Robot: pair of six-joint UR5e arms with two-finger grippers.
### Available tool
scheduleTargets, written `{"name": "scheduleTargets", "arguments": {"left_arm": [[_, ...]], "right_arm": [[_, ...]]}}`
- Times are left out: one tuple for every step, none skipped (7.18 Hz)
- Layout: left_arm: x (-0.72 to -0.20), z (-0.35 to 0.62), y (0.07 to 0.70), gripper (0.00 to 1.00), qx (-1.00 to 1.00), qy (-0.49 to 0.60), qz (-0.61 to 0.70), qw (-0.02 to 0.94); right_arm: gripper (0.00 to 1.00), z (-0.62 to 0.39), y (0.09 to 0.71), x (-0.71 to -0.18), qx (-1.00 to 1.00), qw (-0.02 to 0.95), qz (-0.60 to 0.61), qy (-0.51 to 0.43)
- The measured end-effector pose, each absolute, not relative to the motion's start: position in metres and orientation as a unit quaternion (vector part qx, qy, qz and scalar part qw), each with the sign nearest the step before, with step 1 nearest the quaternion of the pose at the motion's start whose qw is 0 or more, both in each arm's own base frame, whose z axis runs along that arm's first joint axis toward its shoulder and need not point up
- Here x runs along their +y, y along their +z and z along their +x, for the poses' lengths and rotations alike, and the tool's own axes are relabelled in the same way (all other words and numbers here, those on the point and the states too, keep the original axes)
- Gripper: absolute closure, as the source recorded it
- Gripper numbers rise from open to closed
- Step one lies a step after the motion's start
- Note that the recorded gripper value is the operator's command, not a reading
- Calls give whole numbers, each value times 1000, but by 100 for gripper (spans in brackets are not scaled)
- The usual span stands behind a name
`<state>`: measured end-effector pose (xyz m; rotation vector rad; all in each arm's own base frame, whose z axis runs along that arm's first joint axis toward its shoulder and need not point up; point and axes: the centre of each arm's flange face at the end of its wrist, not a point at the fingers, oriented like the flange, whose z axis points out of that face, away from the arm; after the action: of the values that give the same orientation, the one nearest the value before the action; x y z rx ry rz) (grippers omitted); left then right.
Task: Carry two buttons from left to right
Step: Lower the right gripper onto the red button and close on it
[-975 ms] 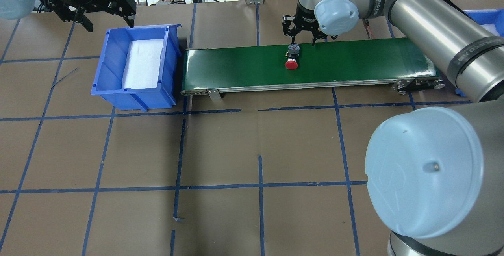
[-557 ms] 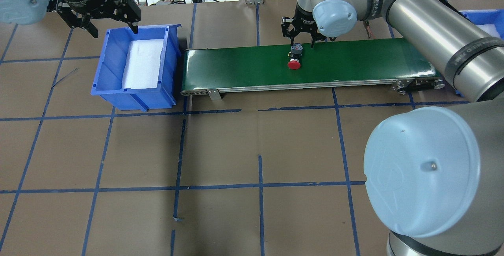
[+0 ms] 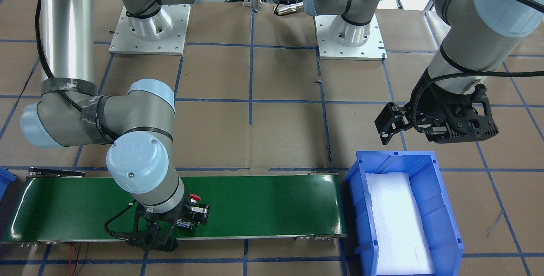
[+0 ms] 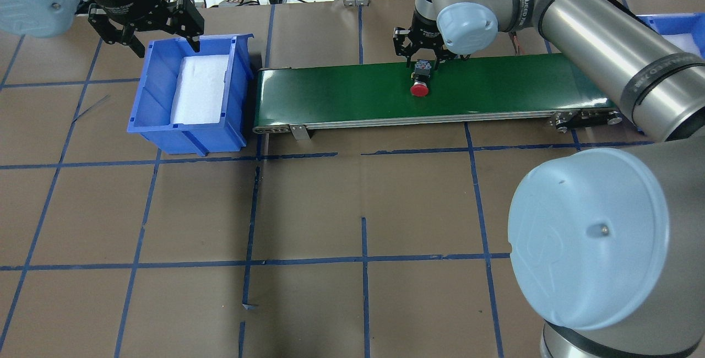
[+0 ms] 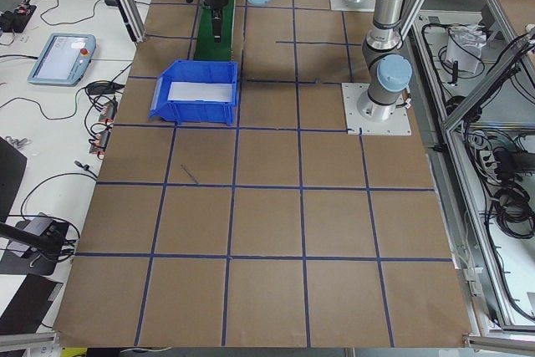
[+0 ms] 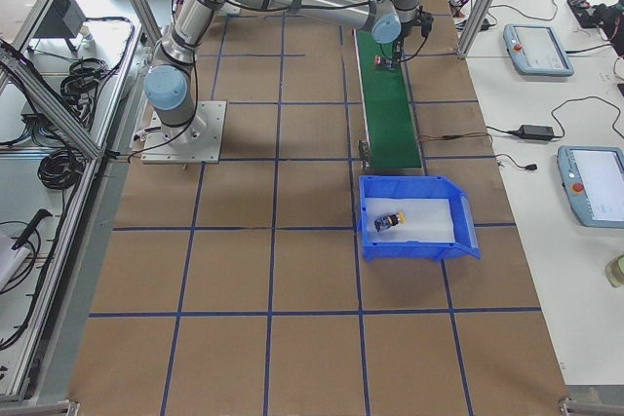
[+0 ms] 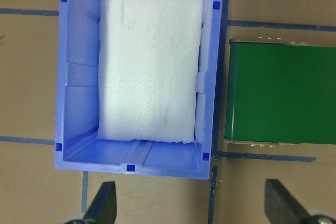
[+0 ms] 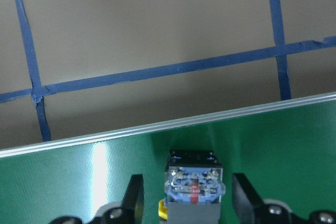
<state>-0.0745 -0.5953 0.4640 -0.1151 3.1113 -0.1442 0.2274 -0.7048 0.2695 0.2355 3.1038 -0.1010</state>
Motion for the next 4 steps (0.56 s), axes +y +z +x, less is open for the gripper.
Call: {"name": "scheduleTargets", "arguments": {"left_arm": [[-595, -75, 464, 0, 998, -46, -37, 12], [-595, -75, 464, 0, 998, -46, -36, 12], [-595, -76, 464, 0, 998, -46, -36, 12], [-595, -76, 464, 0, 998, -46, -36, 12]], "right_arm": [[61, 225, 263, -706, 997, 13, 74, -27], [72, 221, 258, -707, 997, 12, 74, -23], [85, 217, 256, -709, 997, 11, 68, -21], [88, 213, 257, -711, 998, 10, 58, -22]]}}
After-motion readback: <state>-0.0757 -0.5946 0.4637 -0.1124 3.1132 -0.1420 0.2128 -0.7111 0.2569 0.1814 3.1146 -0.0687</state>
